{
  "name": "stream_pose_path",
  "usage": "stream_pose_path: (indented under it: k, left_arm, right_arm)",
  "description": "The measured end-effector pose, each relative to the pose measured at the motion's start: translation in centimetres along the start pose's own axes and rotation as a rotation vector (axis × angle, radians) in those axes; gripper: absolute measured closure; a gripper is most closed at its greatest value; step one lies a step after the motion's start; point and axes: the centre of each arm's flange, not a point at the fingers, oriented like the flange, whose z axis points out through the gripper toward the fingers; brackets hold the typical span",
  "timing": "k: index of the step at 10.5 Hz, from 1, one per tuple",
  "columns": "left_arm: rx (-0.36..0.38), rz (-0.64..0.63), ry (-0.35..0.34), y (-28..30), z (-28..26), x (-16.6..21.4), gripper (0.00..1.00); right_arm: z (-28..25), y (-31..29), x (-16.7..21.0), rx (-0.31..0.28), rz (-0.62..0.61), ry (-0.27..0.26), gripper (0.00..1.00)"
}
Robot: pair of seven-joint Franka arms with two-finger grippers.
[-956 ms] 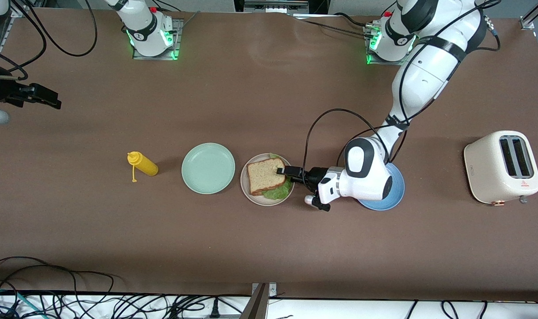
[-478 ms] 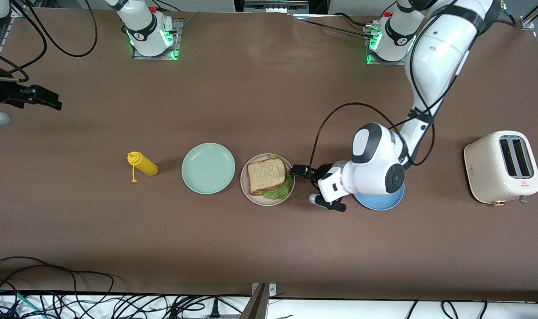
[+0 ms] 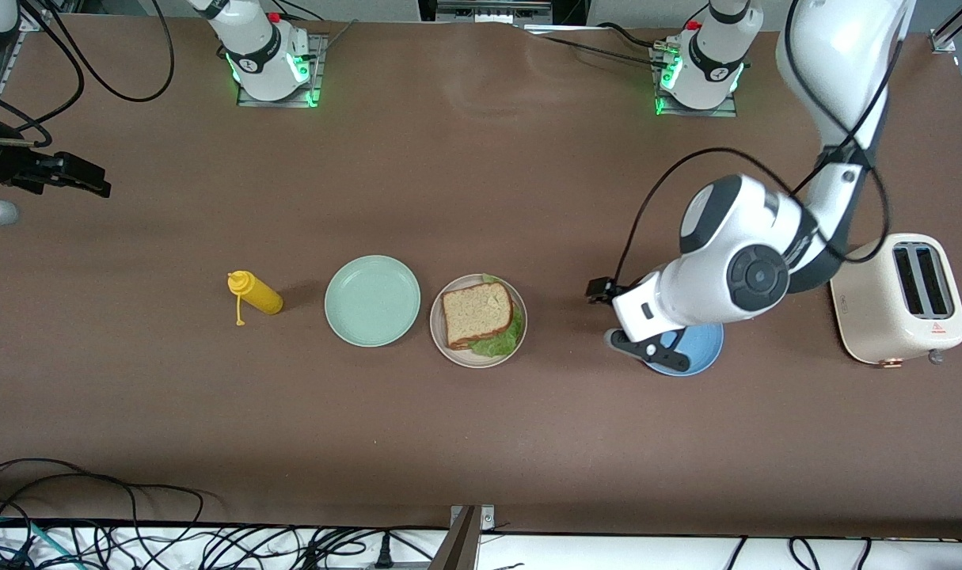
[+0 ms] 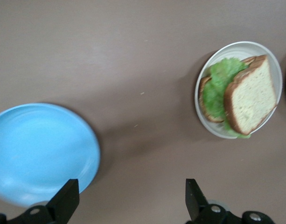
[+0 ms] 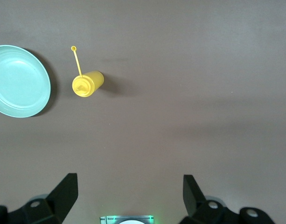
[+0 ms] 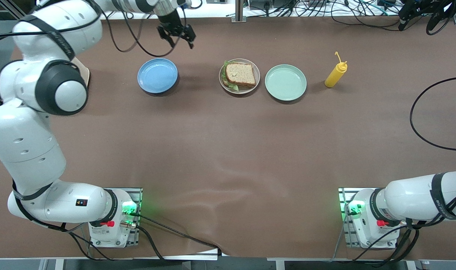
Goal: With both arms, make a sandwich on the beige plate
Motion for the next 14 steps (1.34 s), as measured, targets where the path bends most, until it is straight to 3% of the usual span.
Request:
stream_pose_path:
  k: [2, 4, 5, 8, 10, 14]
  left_arm:
    - [0.134, -0.009, -0.011, -0.2, -6.0, -3.3, 0.0]
    - [0.174, -0.051, 0.038, -1.8, -12.1, -6.4, 0.0]
    - [0.185, -0.075, 0.066, -2.5, -14.5, -8.0, 0.0]
    - [0.116, -0.155, 0.112, -4.6, -18.9, -13.9, 0.0]
    - [0.13, -0.171, 0.134, -5.1, -20.1, -16.9, 0.0]
    - [0.157, -0.201, 0.116, -7.9, -18.8, -17.9, 0.0]
  right_arm:
    - [0.0, 0.0, 0.0, 0.0, 0.0, 0.0, 0.0]
    - [0.0, 0.0, 0.0, 0.0, -0.001, 0.001, 0.0]
    - [0.0, 0.0, 0.0, 0.0, -0.001, 0.001, 0.0]
    - [-0.1, -0.1, 0.1, 0.0, -0.001, 0.002, 0.0]
    - [-0.1, -0.1, 0.1, 0.0, -0.001, 0.003, 0.0]
    - [-1.9, -0.3, 0.0, 0.021, -0.003, 0.041, 0.0]
